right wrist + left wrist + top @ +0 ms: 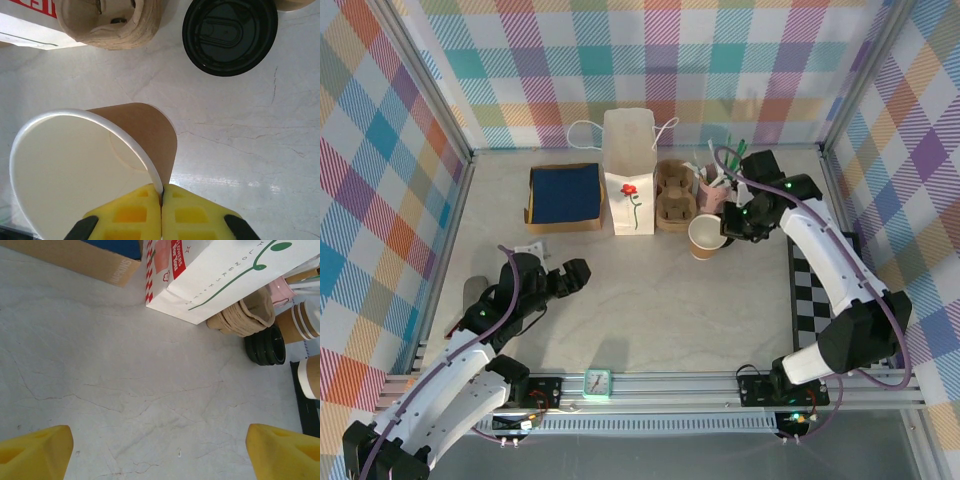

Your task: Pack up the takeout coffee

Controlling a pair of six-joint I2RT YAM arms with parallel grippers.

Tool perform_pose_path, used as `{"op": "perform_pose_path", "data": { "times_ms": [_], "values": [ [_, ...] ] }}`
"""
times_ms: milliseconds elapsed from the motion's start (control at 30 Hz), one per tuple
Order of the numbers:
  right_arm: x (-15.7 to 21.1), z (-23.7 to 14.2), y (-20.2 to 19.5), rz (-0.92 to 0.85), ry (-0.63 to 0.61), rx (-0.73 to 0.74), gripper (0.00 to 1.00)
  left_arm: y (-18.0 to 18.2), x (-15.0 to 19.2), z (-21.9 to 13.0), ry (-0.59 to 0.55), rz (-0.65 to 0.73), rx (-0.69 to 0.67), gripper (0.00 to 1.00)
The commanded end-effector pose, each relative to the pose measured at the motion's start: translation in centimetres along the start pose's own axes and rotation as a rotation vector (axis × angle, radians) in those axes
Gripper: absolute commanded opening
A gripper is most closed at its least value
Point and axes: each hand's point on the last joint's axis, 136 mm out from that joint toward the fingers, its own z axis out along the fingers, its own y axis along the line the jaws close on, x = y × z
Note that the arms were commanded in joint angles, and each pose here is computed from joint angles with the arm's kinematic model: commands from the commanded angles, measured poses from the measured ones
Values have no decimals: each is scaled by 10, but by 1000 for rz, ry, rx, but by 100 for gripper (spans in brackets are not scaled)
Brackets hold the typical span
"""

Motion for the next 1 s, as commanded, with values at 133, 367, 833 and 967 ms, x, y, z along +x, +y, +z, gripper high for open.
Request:
{"op": "perform_pose_path", "data": {
  "times_ms": [133, 367, 833, 967],
  "values": [
    [19, 15, 14, -41, 8, -16, 8, 4, 10, 2, 17, -39, 2, 89],
    [36, 43, 21, -49, 59, -1, 8, 7, 12, 8, 20, -60, -6, 88],
    [64, 89, 39, -87, 150, 39, 9, 4, 14, 21, 24, -76, 9, 88],
    [68, 100, 45, -93, 163, 45, 9, 4, 14, 22, 25, -71, 6, 88]
  ]
}}
